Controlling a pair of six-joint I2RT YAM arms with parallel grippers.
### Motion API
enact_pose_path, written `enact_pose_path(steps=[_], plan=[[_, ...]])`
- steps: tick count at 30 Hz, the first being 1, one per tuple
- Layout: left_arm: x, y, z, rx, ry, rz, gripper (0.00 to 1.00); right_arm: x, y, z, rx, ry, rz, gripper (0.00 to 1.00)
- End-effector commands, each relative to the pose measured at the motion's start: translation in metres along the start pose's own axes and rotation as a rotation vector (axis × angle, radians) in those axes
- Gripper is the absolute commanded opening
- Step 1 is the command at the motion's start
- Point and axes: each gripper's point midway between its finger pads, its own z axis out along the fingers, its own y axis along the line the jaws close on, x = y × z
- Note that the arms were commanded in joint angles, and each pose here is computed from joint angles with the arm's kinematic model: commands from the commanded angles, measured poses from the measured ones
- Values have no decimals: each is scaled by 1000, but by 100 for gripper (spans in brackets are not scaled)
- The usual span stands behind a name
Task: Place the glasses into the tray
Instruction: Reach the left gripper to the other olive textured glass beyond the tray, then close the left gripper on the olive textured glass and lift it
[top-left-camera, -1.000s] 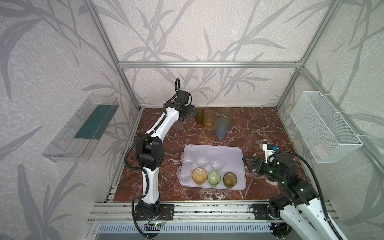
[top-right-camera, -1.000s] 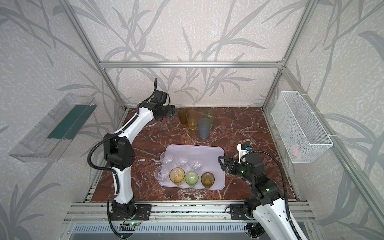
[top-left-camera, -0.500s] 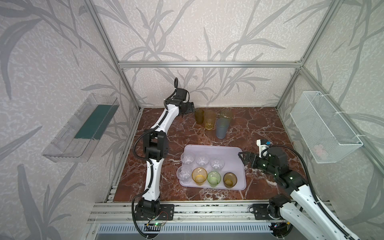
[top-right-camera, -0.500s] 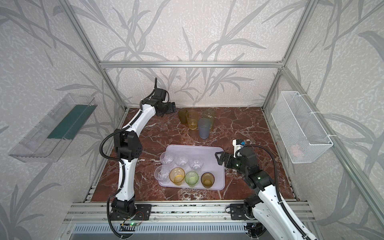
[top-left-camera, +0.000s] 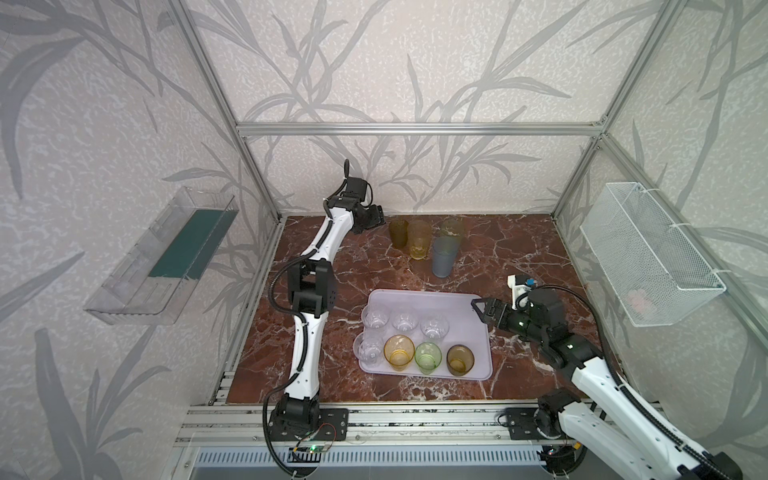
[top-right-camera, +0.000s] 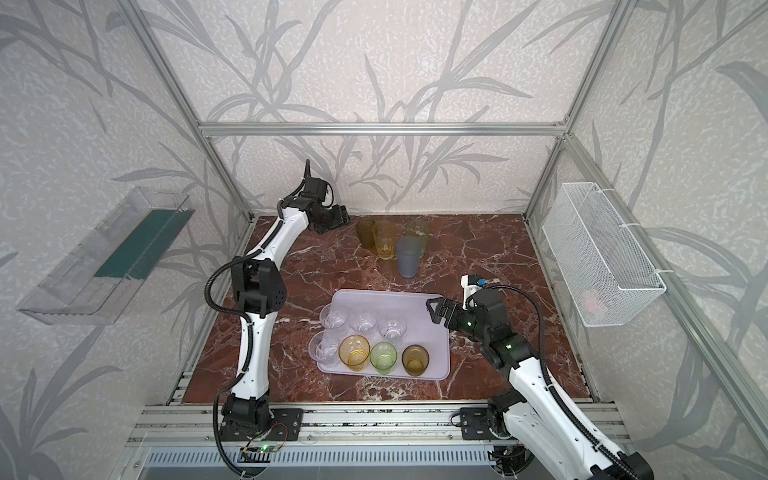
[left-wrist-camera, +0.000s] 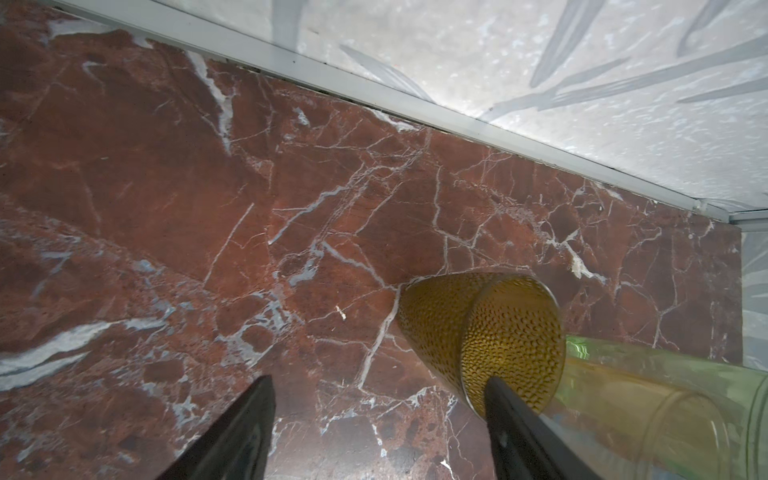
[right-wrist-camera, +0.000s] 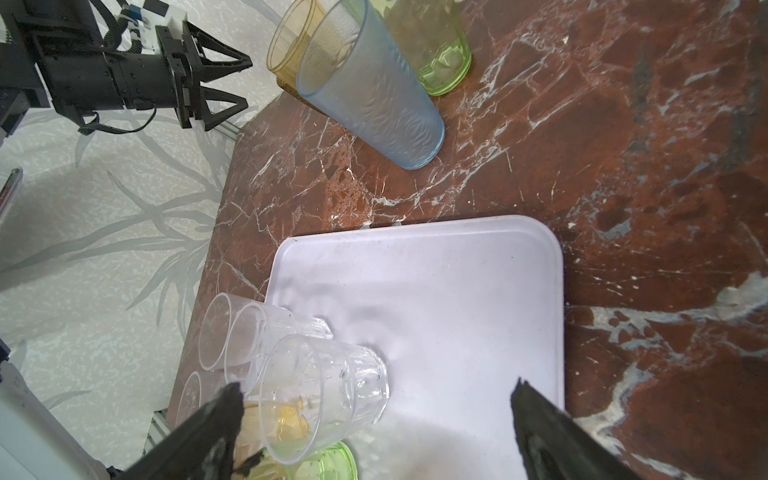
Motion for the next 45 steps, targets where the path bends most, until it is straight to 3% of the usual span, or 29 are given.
enact_pose_path(steps=[1,9,30,35,39,45], plan=[[5,-10,8,57,31,-15,75,-3,5,4,-35,-4,16,99],[14,-22,17,105,61,-9,70,-3,3,4,-27,-11,30,99],[26,-10,44,38,106,11,60,0,-12,3,26,-24,56,99],[28,-7,47,29,108,17,50,0,-13,4,32,-25,62,99],[28,-6,47,28,110,26,48,1,-15,5,38,-23,72,99],[31,-5,47,21,120,33,32,2,-18,4,45,-26,87,99]])
